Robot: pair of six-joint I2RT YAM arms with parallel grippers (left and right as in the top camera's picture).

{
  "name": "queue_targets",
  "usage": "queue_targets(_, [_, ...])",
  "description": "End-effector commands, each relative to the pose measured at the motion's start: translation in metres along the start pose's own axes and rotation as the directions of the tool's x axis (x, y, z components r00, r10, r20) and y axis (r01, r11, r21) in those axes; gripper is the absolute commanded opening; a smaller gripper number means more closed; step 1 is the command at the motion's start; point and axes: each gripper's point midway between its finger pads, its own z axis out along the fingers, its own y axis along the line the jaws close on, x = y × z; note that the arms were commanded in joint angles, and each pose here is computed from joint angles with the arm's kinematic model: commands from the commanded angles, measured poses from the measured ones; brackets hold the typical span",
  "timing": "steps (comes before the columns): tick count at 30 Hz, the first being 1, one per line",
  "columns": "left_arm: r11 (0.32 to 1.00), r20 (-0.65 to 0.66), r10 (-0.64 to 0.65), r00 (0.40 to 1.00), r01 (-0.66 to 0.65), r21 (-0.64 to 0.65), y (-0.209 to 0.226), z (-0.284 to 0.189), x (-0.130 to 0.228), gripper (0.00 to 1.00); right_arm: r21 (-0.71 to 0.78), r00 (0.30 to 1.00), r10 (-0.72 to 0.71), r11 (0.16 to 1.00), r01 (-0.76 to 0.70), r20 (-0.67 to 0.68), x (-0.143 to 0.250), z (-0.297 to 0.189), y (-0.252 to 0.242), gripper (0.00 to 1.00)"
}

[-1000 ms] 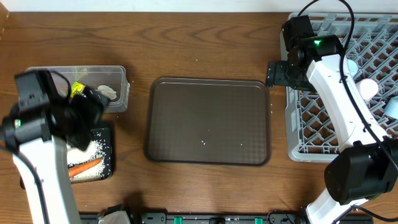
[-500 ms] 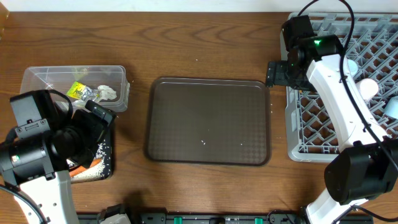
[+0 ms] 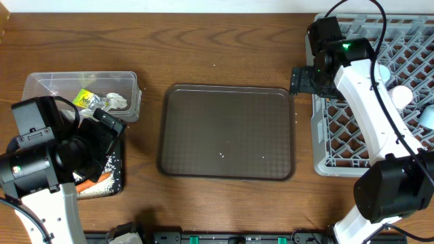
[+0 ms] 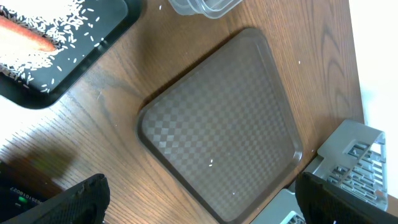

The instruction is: Sort waste into correct bins and load items into the dishwasher rack

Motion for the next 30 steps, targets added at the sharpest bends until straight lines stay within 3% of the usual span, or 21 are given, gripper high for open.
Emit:
queue_targets(1, [1.000,-0.007,0.024,1.000,-0.024,0.009,-0.002,-0.001,0.001,0.98,-0.007,1.000,-0.011,1.000,0.011,0.020,0.000,-0.008,0.002,0.99])
queue_targets(19, [0.998,0.035,0.045,0.998,-0.046,0.043,-0.004,-0.014,0.007,0.98,-0.007,1.000,-0.011,1.000,0.011,0.020,0.000,-0.008,0.002,0.99])
queue_targets(30, [0.969,0.032,0.209,0.977,-0.212,0.128,-0.020,-0.029,0.045,0.98,-0.007,1.000,-0.010,1.000,0.010,0.020,0.000,-0.008,0.002,0.99])
